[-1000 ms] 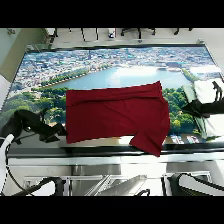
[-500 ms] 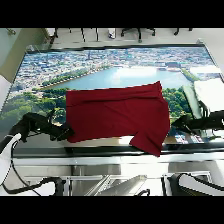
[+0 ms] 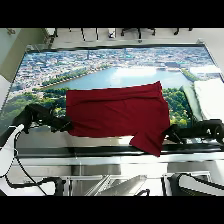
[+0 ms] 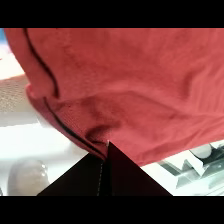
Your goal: Fold the shirts.
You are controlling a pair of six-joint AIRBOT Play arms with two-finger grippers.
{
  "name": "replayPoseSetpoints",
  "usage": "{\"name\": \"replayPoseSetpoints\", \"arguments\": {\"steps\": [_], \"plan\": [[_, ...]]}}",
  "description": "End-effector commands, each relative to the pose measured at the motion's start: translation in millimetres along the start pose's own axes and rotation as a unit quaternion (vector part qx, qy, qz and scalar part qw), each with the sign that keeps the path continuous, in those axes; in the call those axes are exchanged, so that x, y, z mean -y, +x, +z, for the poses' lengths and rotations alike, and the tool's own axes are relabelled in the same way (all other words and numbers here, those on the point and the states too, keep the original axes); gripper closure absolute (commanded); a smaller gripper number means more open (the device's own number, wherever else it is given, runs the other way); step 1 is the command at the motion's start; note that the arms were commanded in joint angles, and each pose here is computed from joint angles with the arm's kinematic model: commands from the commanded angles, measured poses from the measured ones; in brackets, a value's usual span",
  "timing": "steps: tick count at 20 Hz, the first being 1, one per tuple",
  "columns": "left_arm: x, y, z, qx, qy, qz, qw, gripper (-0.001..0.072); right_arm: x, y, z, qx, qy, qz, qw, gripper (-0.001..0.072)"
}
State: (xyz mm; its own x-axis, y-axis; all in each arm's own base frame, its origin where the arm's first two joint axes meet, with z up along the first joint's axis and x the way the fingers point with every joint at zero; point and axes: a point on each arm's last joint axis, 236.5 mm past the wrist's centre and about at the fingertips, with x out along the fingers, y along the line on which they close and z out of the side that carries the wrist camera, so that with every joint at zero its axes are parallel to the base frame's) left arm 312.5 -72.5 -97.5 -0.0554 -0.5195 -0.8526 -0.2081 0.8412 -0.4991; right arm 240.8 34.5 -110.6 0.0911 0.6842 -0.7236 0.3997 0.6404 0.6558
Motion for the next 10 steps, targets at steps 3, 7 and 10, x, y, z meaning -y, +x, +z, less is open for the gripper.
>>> {"name": "replayPoseSetpoints", "arguments": {"steps": [3,7,10], "plan": [[5,-2,-9,-0.022,0.001,-0.006,1.0,0.0691,-7,33,-14,-0.045,-0.059,-0.025,0.997,0.0559],[-16,-8,-28,-0.056,-0.01,0.048,0.997,0.0691,-20,7,-1,-0.006,-0.081,-0.025,0.996,0.0693],[-54,-33,-40,-0.059,-0.016,0.152,0.986,0.0691,9,-18,-6,0.015,-0.05,-0.104,0.993,0.0693]]}}
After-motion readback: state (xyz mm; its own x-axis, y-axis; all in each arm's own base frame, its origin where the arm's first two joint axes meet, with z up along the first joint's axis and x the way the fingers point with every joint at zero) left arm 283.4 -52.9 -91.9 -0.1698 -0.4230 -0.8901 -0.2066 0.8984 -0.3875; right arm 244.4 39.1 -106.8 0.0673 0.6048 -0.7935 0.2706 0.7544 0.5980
